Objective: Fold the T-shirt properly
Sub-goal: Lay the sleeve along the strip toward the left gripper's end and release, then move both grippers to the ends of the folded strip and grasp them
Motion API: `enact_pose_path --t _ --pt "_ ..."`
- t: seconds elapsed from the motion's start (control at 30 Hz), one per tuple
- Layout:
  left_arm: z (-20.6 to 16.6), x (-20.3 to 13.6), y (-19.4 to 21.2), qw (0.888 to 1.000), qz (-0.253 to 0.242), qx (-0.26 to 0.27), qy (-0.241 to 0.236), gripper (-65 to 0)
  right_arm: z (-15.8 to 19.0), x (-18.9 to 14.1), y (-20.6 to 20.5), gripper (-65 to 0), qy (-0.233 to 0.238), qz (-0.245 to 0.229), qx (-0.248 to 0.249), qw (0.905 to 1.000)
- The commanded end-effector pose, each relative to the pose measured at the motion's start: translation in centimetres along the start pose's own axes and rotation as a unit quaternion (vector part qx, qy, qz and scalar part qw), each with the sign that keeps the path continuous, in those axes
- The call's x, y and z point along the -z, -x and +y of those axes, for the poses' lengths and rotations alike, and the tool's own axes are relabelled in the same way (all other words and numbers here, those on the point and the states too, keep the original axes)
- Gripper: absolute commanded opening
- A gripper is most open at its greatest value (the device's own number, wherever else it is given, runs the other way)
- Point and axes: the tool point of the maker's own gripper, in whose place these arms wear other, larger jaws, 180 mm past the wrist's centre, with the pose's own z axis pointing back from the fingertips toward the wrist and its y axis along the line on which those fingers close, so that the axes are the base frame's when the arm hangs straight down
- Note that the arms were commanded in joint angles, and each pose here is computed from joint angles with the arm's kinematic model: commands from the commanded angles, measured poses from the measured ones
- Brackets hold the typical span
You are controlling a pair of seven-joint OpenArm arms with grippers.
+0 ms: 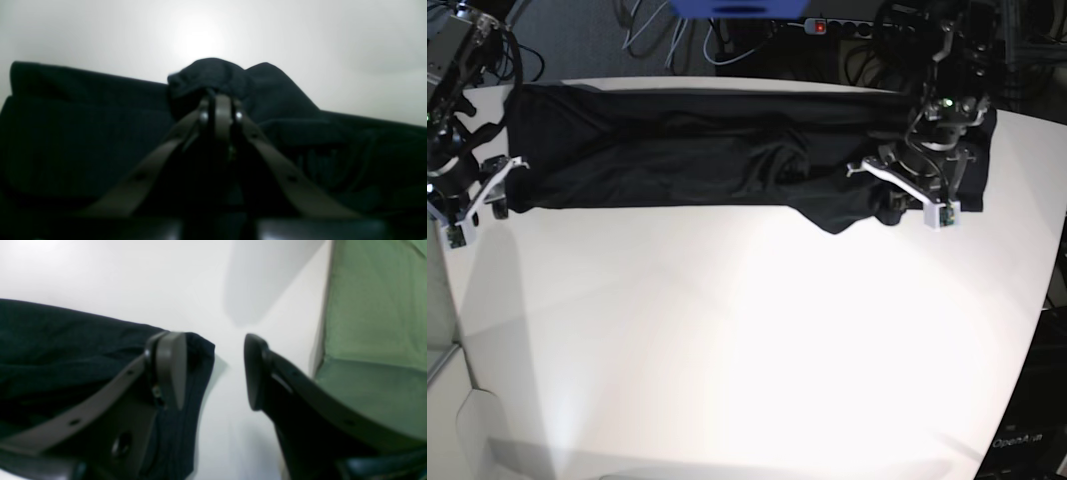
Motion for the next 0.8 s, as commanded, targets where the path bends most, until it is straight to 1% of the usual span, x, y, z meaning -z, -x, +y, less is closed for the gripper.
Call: enact_pose_path --t 0.0,0.1,0.2,0.3,0.47,0.57,0.77 --pt "0.3 -0.4 -1.1 1.0 -0.02 0.013 0.001 -65.0 -0.7 -0.4 -1.3 -35.4 0.008 -0.022 -0.01 0.9997" --pt "0.7 -0.7 -0.4 0.999 -0.013 0.033 0.008 -65.0 -0.7 -0.4 -1.4 -35.4 0.009 -0.023 -0.011 0.9996" --pt "2.6 -1.3 -0.1 0.999 -0.012 0.028 -0.01 -65.0 -0.9 -0.4 -1.9 -35.4 0.011 -0.029 -0.01 0.9995" --pt "3.7 -1.7 -0.1 0.999 -0.011 0.04 -0.011 -65.0 -0.9 -0.4 -2.0 -35.4 0.011 -0.03 -0.01 0.9994" --pt "6.4 -2.5 0.1 0.998 -0.008 0.05 -0.033 -65.0 -1.0 -0.4 -2.1 -35.4 0.011 -0.031 -0.01 0.9994" --pt "7.2 -2.7 -0.2 0.998 -0.01 0.057 -0.037 -65.0 -1.0 -0.4 -2.4 -35.4 0.012 -0.034 -0.009 0.9993" --pt "9.7 -3.1 0.3 0.997 -0.002 0.054 -0.061 -65.0 -1.1 -0.3 -2.7 -35.4 0.014 -0.038 -0.009 0.9991"
